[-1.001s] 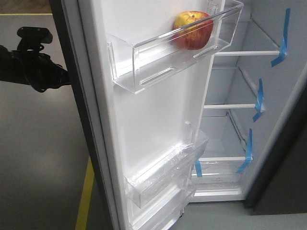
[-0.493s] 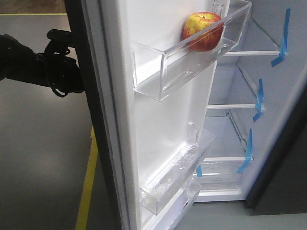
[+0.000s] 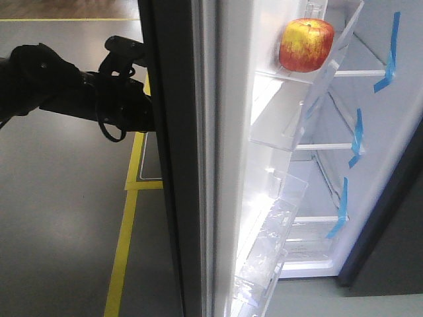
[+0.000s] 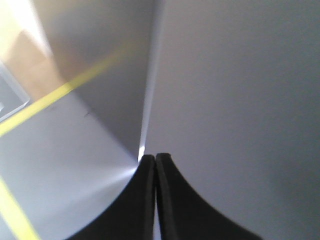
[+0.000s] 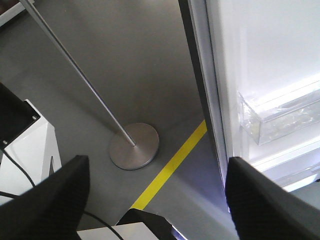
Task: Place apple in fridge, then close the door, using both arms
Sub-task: 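Push the refrigerator door shut with the left gripper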
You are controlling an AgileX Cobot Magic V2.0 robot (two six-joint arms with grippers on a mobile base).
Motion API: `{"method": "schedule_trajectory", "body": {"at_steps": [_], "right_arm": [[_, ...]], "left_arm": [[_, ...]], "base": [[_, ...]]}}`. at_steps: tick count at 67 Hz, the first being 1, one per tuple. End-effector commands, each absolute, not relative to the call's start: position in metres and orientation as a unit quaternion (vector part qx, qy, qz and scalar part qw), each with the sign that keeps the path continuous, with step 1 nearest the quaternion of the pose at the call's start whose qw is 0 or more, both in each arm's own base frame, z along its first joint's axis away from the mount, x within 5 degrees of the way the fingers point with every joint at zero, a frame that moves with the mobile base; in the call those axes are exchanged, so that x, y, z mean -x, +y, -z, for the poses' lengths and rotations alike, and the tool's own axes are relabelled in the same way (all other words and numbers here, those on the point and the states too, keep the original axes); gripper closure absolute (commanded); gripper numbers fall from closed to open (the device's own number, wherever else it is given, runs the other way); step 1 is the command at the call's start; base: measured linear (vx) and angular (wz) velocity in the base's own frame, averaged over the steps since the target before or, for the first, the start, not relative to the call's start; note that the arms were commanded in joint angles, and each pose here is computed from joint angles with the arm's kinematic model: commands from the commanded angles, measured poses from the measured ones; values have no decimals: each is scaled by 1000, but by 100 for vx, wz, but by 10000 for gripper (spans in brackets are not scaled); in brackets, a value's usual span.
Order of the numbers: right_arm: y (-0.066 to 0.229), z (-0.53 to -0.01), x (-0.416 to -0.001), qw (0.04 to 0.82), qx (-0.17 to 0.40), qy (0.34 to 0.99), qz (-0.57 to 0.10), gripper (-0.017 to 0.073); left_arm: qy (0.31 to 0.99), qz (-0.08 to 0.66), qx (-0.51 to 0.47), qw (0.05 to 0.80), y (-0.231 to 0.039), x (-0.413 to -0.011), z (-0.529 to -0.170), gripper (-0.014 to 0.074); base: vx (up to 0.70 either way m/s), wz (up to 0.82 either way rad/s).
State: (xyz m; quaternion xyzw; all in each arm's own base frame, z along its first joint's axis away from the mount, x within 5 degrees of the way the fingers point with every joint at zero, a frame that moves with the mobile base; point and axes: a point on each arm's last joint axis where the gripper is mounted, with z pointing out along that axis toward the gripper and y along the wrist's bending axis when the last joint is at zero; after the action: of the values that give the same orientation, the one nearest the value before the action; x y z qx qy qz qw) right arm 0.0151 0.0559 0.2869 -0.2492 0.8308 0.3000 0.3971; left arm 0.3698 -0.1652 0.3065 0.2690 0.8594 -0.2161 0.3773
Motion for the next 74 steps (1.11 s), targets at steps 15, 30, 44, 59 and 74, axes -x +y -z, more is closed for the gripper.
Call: {"method": "schedule_trajectory", "body": {"at_steps": [15, 30, 44, 59, 74], "right_arm": [[57, -298, -18, 422, 239, 817, -312, 21], [57, -298, -18, 422, 239, 817, -312, 21], [57, -298, -18, 422, 239, 817, -312, 21], [57, -298, -18, 422, 239, 817, -312, 21], [57, -298, -18, 422, 239, 817, -312, 21]], "left_arm": [[814, 250, -294, 434, -205, -344, -346, 600], [797, 260, -311, 449, -231, -331, -349, 600], [779, 286, -317, 460, -256, -316, -353, 600], [753, 309, -340, 471, -281, -302, -355, 600], [727, 340, -350, 483, -302, -307, -364, 600]], "base": [[0, 0], [0, 0], [0, 0], [0, 0], [0, 0]]}}
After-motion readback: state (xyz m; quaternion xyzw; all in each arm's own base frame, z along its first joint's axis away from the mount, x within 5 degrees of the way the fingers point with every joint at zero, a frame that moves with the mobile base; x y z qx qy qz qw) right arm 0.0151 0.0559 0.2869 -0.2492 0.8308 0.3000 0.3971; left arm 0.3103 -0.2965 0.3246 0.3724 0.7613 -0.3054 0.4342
